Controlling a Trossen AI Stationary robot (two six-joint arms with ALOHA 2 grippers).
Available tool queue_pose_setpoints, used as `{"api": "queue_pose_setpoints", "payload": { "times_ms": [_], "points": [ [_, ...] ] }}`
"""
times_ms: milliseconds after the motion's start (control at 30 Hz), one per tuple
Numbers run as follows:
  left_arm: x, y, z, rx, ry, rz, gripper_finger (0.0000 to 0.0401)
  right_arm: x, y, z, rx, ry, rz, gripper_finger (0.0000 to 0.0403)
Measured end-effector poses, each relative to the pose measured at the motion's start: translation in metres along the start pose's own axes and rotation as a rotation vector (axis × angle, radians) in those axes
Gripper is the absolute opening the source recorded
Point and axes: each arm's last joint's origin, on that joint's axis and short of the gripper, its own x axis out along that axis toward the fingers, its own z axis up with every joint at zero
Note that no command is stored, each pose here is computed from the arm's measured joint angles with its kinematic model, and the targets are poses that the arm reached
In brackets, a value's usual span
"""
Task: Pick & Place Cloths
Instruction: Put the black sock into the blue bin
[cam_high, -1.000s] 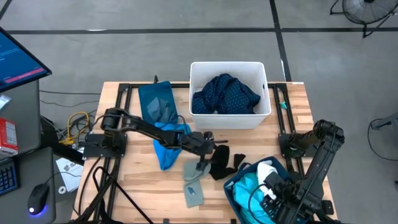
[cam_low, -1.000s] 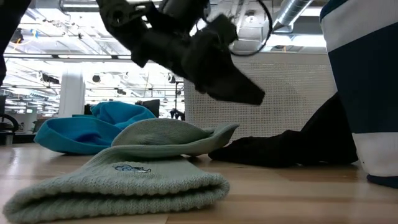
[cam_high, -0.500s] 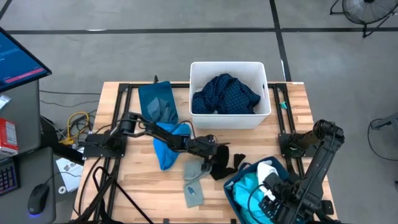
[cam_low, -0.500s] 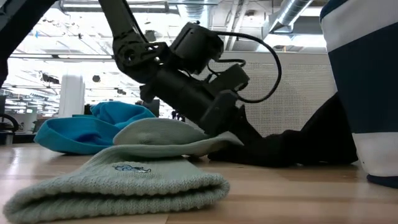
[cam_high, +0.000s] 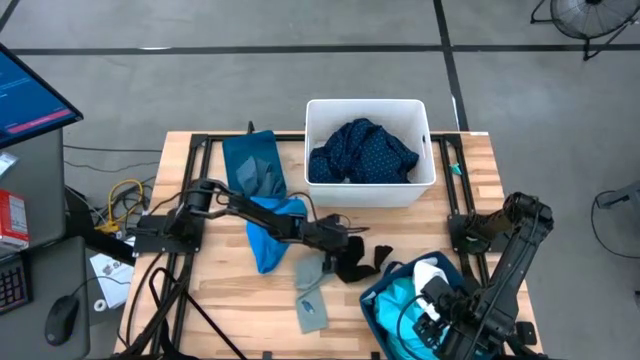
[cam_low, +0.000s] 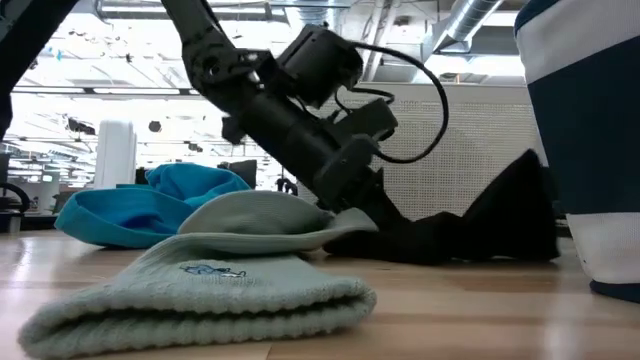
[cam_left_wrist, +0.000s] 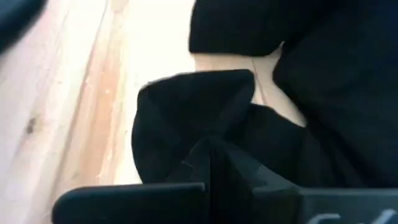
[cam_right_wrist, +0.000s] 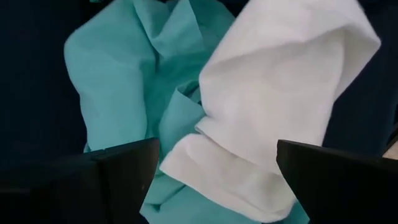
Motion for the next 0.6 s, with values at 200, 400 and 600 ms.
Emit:
{"api": "queue_pose_setpoints", "payload": {
  "times_ms": [200, 400, 600],
  "points": [
    [-0.052, -0.001, 0.060, 0.000, -0.221, 0.016, 0.0001, 0.000, 0.001, 0.002, 0.000, -0.053, 0.020, 0.0317],
    [-0.134, -0.002, 0.115, -0.010, -0.442, 0.027, 0.0001, 0.000, 0.002, 0.004, 0.006, -0.092, 0.037, 0.0317],
    [-0.240, -0.001, 0.152, -0.040, -0.697, 0.109, 0.0000, 0.001, 0.003, 0.006, 0.014, -0.095, 0.036, 0.0317]
  ]
}}
